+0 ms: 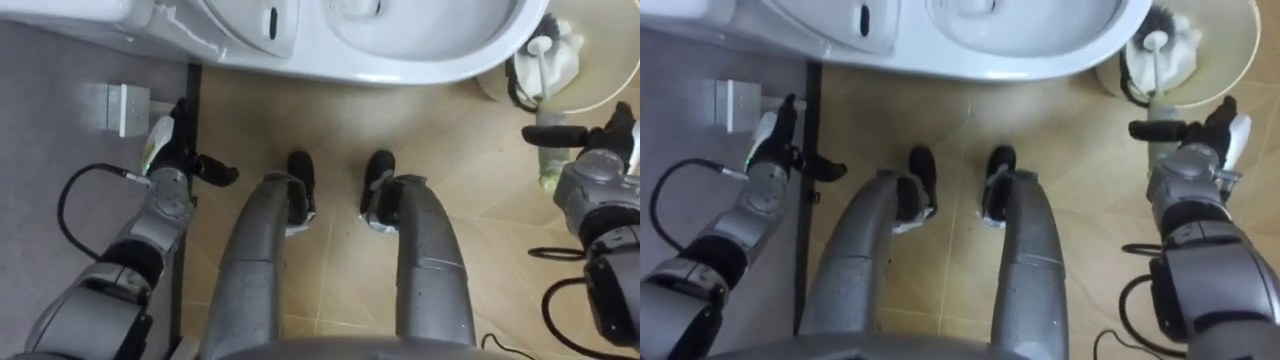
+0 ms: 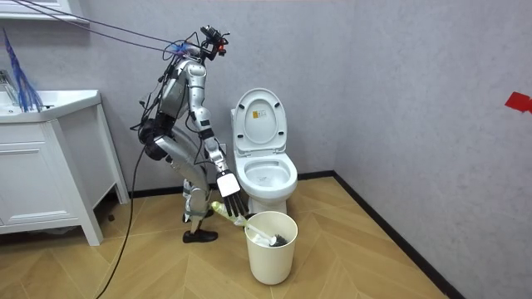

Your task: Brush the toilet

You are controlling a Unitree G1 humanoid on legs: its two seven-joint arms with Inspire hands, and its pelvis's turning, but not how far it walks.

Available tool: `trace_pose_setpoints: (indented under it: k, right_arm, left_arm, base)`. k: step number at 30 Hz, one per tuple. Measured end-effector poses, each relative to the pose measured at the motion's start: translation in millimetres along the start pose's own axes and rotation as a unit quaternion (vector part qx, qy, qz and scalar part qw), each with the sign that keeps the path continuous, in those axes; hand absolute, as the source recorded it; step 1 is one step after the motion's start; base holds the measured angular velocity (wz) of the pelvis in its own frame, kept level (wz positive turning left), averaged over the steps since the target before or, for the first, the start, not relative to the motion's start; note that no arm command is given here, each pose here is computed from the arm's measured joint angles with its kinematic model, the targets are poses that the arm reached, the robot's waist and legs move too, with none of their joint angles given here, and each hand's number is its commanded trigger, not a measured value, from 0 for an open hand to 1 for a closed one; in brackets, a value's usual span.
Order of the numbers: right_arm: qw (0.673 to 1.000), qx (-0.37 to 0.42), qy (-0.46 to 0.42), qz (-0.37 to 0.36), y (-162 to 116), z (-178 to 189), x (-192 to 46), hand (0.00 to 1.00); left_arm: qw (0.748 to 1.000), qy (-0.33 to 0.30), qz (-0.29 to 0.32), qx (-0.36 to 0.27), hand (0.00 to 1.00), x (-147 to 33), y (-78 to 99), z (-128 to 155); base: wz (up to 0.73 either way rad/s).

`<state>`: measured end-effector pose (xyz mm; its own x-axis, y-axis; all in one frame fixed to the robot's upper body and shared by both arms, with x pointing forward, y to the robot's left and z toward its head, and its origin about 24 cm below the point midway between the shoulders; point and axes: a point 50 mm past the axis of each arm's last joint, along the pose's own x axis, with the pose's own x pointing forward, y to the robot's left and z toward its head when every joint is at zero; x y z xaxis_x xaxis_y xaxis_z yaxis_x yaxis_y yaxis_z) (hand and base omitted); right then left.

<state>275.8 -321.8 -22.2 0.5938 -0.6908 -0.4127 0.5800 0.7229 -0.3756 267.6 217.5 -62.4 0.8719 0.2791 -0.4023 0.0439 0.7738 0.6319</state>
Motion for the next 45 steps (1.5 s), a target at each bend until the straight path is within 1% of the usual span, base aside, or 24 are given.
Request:
trace_pose_setpoints:
  k: [6,9,11,18,22,27,34,40,45]
  right_arm:
    - [1.0,0.024,-0.007,0.002,-9,10,4,0.0]
    - [0.999,0.034,-0.015,0.002,-10,16,5,0.0]
    - [0.999,0.037,-0.015,0.002,-10,17,5,0.0]
    - [0.998,0.059,0.015,0.005,-13,5,6,0.0]
    - [0.998,0.06,0.025,0.011,-14,1,6,0.0]
    - [0.996,0.069,0.058,0.017,-19,-14,6,0.0]
    - [0.996,0.029,0.075,0.042,-20,-29,4,0.0]
    - [0.996,0.026,0.074,0.049,-22,-22,7,0.0]
    - [0.997,0.029,0.063,0.044,-26,-8,11,0.0]
  left_arm:
    - [1.0,-0.02,0.013,-0.001,0.0,1.1,6.4,8]
    - [0.999,-0.035,0.034,-0.001,0.0,2.2,13.7,13]
    - [0.998,-0.042,0.038,-0.003,0.0,2.4,15.6,16]
    - [0.999,-0.04,0.033,0.0,0.0,1.6,13.7,16]
    - [0.998,-0.046,0.035,0.0,0.0,4.1,15.9,22]
    - [0.998,-0.044,0.034,-0.001,0.0,4.1,15.8,21]
    - [0.998,-0.048,0.034,-0.001,0.0,3.9,15.9,22]
    - [0.998,-0.056,0.038,-0.002,0.0,5.9,18.4,28]
    - [0.997,-0.059,0.04,-0.003,0.0,6.6,19.3,30]
  base:
    - [-0.05]
    - [0.0]
    - [0.02]
    - [0.04]
    - [0.04]
    - [0.0]
    - [0.0]
    - [0.15]
    - [0.01]
